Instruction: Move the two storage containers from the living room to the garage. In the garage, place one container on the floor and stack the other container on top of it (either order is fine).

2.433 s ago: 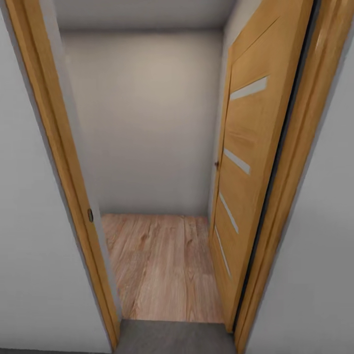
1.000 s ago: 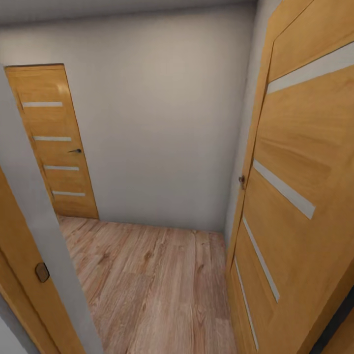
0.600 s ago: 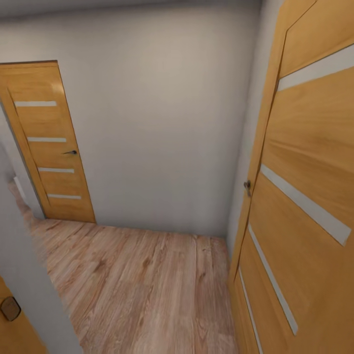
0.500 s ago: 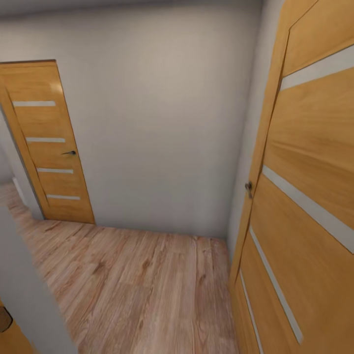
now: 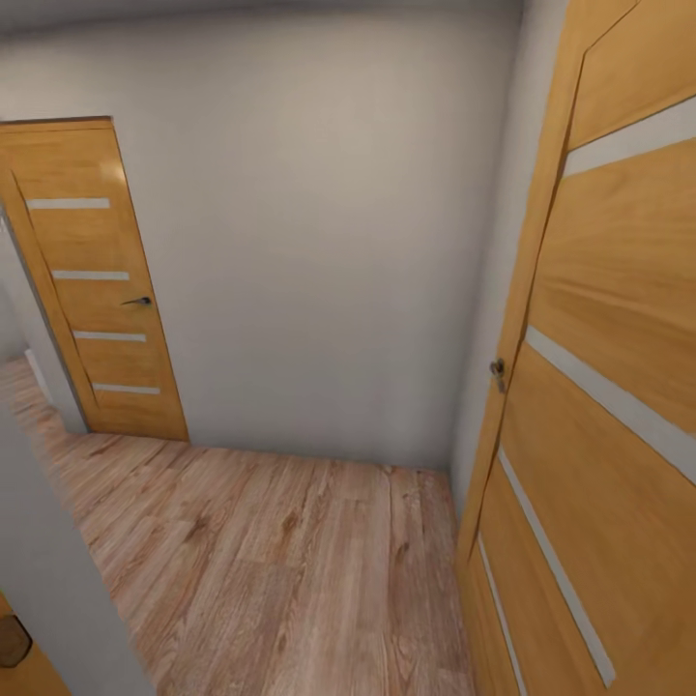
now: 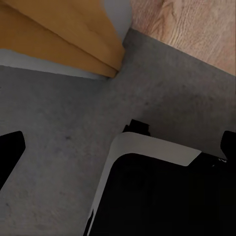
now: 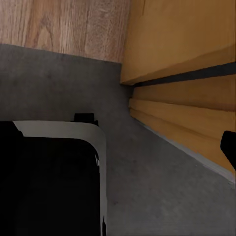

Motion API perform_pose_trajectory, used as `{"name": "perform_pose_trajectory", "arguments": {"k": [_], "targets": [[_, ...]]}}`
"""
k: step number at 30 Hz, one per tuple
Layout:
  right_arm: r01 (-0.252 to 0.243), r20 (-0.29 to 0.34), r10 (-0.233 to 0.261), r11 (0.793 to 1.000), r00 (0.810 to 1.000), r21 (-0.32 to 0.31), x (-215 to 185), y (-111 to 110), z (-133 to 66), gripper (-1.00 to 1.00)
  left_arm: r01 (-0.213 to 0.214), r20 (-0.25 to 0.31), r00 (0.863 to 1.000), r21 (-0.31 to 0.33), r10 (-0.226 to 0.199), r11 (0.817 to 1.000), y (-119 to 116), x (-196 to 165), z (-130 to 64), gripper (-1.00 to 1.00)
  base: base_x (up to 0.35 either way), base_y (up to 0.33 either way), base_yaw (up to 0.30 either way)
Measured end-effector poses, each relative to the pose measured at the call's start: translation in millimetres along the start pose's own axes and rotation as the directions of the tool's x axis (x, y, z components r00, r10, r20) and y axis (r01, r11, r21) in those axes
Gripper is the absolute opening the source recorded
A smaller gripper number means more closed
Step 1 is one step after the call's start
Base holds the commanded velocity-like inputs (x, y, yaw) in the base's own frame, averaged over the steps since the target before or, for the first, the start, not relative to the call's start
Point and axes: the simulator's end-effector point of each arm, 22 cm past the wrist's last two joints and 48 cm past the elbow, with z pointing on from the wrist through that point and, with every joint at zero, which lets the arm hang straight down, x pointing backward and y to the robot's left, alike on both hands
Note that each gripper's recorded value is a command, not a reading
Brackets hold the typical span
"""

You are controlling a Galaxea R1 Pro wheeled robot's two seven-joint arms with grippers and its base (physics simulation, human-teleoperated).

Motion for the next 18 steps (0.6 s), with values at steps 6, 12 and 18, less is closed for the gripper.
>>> {"name": "perform_pose_trajectory", "arguments": {"k": [6, 12, 18], "targets": [[0.0, 0.0, 0.0, 1.0, 1.0, 0.001, -0.1, 0.0, 0.0, 1.0, 0.0, 0.001, 1.0, -0.001, 0.0, 1.0, 0.5, -0.1, 0.1, 1.0, 0.0, 0.17, 0.0], [0.0, 0.0, 0.0, 1.0, 1.0, 0.001, -0.1, -0.1, 0.0, 1.0, 0.0, 0.001, 1.0, 0.0, 0.0, 1.0, 0.3, -0.2, 0.1, 1.0, 0.0, 0.019, 0.0], [0.001, 0.0, -0.001, 1.0, 1.0, 0.004, 0.0, -2.7, 0.1, 1.0, 0.0, 0.002, 1.0, 0.001, 0.0, 1.0, -0.3, -0.8, 0.0, 1.0, 0.0, 0.0, 0.0]]}}
